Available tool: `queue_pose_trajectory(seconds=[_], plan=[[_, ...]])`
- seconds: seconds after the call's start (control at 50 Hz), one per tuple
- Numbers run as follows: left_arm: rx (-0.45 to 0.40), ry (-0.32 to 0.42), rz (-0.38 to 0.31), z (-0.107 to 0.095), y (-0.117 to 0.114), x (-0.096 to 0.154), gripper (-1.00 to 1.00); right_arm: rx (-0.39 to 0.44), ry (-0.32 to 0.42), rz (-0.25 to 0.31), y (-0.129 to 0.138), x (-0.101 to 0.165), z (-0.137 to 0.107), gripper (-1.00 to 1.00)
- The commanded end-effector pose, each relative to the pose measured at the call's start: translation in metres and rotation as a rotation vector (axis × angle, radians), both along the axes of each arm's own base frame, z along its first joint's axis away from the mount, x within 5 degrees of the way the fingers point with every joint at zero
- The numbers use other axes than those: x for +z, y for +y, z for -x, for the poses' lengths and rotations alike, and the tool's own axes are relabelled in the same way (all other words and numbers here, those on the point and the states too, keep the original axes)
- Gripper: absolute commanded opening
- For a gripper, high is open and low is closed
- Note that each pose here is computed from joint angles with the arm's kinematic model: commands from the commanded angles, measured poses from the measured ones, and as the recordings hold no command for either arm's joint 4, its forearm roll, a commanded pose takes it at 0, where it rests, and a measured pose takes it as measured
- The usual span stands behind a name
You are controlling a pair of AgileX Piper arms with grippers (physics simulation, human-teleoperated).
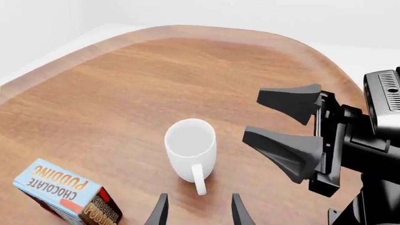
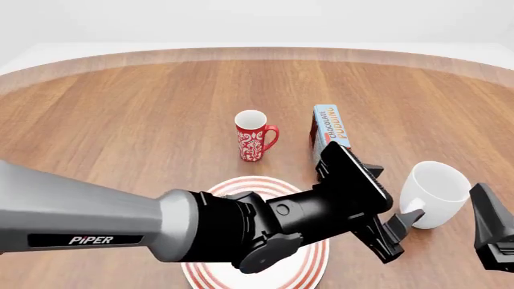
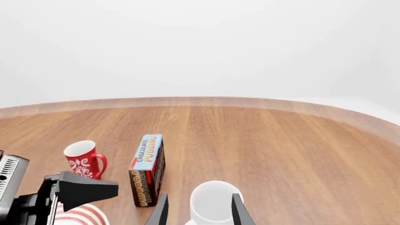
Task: Pick up the white mug and put it on the plate, and put the chocolate pudding to the right of the plate.
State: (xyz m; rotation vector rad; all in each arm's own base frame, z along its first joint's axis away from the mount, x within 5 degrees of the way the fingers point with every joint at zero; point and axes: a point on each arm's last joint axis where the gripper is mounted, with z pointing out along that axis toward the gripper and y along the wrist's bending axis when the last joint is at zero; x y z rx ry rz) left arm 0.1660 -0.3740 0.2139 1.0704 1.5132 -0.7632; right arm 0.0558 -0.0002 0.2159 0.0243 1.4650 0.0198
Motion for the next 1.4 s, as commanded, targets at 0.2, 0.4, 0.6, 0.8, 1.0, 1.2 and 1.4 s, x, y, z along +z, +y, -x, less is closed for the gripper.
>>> queue_pose_trajectory(seconds=[0.2, 0.4, 0.6, 0.8, 1.0, 1.2, 1.4], plan=[[0.0, 0.018, -0.007, -0.004, -0.013, -0.004, 1.0, 0.001, -0.002, -0.003, 0.0, 0.001, 0.0, 1.0], [-0.003, 0.028, -0.016, -0.005, -0.019, -0.009, 1.0, 0.0, -0.003, -0.006, 0.0, 0.002, 0.0, 1.0], [0.004, 0.042, -0.022, -0.01, -0.026, -0.014, 1.0, -0.001, -0.004, -0.01, 0.0, 0.001, 0.0, 1.0], [0.009, 0.053, -0.035, -0.014, -0.032, -0.02, 1.0, -0.001, -0.005, -0.013, 0.0, 0.0, 0.0, 1.0], [0.017, 0.062, -0.044, -0.02, -0.038, -0.026, 1.0, -0.002, -0.004, -0.017, 0.0, 0.0, -0.001, 1.0], [0.023, 0.073, -0.05, -0.025, -0.044, -0.028, 1.0, -0.001, -0.005, -0.019, 0.0, 0.0, 0.0, 1.0], [0.026, 0.083, -0.056, -0.028, -0.049, -0.031, 1.0, 0.0, -0.006, -0.02, 0.0, 0.001, 0.0, 1.0]])
